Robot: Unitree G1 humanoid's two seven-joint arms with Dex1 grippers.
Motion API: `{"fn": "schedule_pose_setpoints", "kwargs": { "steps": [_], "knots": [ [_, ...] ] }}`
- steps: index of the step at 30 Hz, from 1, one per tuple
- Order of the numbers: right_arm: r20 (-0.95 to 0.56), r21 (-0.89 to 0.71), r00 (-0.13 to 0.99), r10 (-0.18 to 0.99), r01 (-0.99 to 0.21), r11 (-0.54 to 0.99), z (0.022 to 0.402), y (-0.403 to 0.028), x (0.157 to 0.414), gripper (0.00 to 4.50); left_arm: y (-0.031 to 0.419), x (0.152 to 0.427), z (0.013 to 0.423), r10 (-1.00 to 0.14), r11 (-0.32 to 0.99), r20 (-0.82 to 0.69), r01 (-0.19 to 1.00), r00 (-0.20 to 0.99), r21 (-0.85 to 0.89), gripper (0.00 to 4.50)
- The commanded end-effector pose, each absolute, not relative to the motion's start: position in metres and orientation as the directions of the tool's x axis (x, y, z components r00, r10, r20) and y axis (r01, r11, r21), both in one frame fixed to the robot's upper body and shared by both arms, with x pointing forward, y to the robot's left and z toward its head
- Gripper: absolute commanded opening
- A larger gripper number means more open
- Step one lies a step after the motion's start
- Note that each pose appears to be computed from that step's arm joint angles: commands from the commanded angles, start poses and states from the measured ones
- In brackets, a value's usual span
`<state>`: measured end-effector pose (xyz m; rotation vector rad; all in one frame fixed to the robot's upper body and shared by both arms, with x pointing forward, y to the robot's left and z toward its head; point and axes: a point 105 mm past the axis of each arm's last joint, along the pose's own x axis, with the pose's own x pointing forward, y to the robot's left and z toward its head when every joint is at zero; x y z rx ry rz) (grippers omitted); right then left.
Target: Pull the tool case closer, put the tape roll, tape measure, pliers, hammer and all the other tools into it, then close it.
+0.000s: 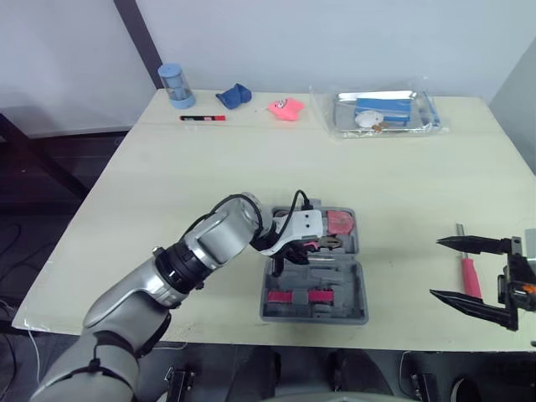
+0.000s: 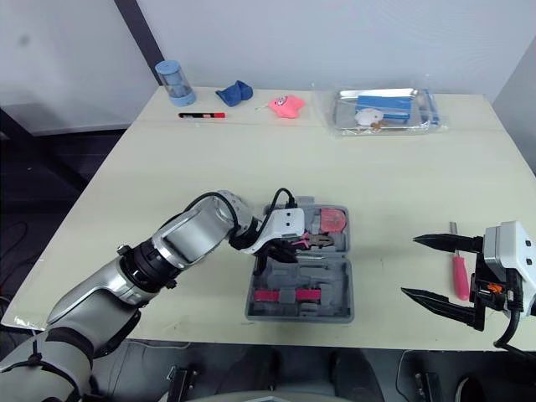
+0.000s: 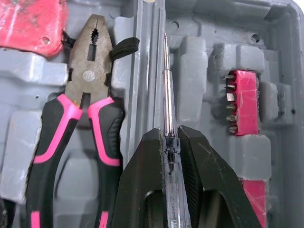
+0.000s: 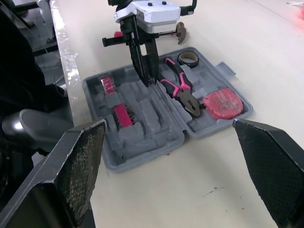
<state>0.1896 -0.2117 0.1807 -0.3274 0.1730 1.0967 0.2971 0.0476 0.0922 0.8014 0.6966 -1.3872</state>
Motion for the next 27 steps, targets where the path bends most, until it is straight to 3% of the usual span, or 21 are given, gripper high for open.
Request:
{"fn": "schedule_pose_setpoints", "kwargs": {
  "steps": [1, 27],
  "knots": [
    [-0.287, -0.204, 0.453, 0.844, -0.89, 0.409, 0.185, -0.211, 0.187, 4.5, 0.043, 0.295, 0.095, -0.567, -0.021, -0.821, 0.996, 0.061, 0.088, 0.0],
    [-0.291, -0.205, 0.458, 0.84, -0.887, 0.413, 0.184, -0.212, 0.188, 4.5, 0.045, 0.299, 0.083, -0.498, -0.024, -0.865, 0.996, 0.061, 0.085, 0.0]
  ]
}}
